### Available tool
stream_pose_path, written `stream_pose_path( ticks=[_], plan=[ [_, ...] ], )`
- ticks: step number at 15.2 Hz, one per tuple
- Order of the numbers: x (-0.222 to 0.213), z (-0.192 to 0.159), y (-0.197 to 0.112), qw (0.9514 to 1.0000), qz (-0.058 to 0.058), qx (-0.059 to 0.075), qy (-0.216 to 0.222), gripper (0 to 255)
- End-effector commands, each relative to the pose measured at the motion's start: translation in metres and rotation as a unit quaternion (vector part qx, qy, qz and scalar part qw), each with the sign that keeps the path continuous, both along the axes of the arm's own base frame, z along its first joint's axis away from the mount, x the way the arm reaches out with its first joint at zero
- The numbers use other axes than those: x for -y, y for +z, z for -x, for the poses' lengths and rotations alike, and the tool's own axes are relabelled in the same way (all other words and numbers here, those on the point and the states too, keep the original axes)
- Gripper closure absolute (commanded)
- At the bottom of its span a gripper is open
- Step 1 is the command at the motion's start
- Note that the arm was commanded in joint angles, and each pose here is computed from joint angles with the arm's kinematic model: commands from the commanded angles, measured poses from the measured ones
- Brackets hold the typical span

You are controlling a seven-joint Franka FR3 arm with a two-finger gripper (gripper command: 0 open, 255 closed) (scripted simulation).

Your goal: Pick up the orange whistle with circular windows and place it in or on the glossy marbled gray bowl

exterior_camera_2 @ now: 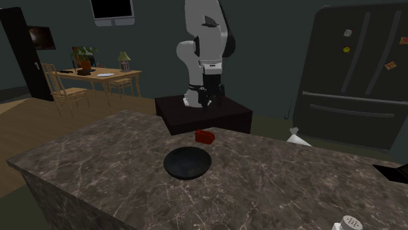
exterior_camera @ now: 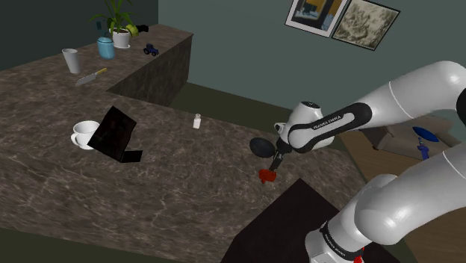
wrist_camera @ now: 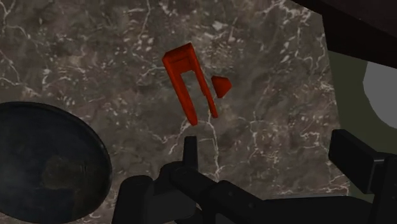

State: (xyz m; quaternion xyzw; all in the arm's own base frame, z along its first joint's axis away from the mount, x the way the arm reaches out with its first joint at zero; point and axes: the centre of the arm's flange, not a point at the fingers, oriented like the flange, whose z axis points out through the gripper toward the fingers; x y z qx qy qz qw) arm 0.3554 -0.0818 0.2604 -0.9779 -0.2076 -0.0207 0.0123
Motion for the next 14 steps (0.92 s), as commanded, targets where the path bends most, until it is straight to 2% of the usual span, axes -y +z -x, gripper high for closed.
stream_pose_path(
  ticks=[1, 6, 14],
  plan=[
    [0.008, -0.005, -0.025, 0.9999, 0.005, -0.003, 0.01, 0],
    [0.027, -0.01, -0.088, 0.9993, 0.013, -0.013, 0.032, 0],
    [0.029, -0.011, -0.132, 0.9992, 0.014, -0.015, 0.034, 0]
  ],
)
